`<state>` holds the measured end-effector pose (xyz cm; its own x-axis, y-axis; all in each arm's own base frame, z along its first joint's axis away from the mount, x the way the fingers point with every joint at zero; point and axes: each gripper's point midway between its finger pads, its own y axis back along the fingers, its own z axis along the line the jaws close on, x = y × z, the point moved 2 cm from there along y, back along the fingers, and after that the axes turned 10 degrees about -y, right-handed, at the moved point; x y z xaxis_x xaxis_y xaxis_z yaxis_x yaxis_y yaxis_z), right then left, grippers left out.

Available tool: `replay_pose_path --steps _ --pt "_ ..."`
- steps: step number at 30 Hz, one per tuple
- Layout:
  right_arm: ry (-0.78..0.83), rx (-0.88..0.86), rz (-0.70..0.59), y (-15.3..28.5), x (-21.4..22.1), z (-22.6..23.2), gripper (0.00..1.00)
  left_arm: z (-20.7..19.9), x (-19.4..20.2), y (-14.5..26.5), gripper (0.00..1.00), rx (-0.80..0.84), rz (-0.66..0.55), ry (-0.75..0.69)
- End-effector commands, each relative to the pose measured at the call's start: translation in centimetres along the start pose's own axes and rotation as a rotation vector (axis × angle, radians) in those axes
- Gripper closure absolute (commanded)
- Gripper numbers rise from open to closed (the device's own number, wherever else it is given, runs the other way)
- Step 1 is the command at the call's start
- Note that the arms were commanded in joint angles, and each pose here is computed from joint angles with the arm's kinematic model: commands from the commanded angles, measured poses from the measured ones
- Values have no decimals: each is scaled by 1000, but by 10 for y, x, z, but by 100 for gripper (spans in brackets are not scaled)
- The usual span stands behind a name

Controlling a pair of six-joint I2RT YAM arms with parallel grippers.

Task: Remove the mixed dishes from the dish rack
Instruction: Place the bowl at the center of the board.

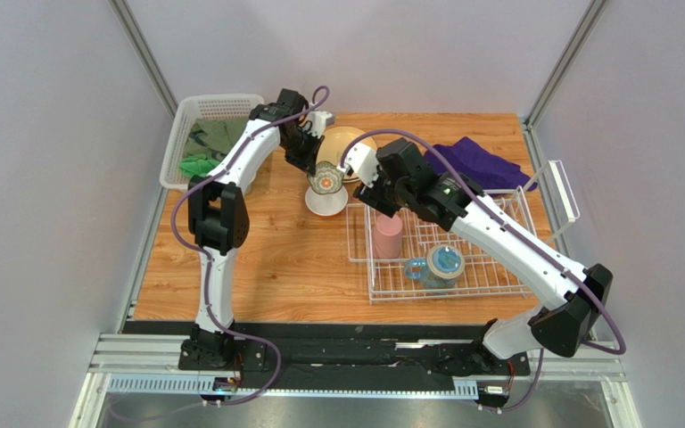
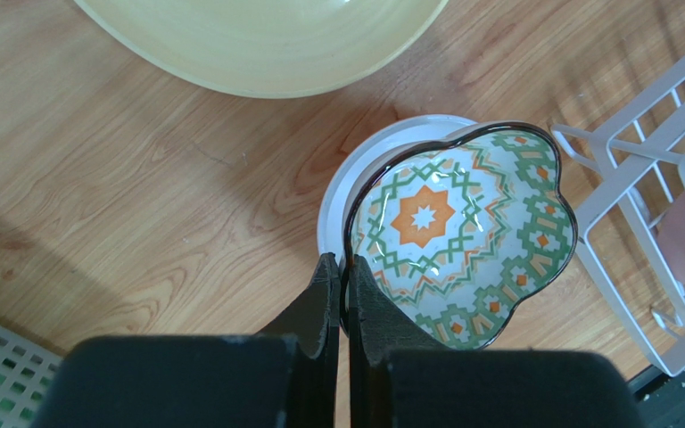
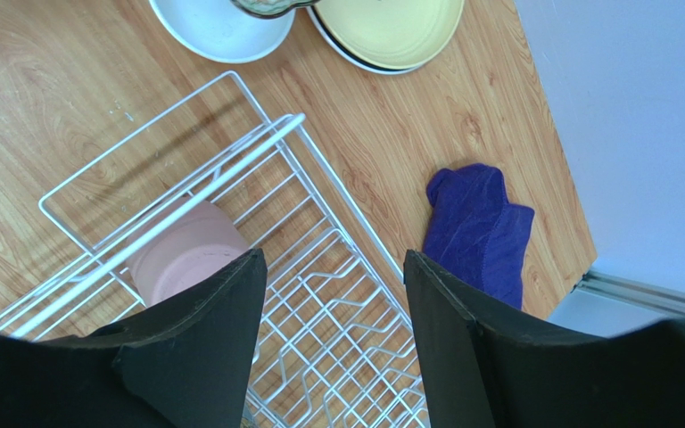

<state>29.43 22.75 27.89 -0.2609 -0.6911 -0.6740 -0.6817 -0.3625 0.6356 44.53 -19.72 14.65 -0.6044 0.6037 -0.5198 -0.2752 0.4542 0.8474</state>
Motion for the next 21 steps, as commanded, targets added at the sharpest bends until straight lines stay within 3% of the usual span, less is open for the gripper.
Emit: replay_pose_path --steps 1,21 --pt "-81 -20 -38 12 3 -10 36 -2 -7 -10 100 25 -53 -4" --pt "-98 -46 2 3 28 -7 36 -3 22 -40 100 60 14 30"
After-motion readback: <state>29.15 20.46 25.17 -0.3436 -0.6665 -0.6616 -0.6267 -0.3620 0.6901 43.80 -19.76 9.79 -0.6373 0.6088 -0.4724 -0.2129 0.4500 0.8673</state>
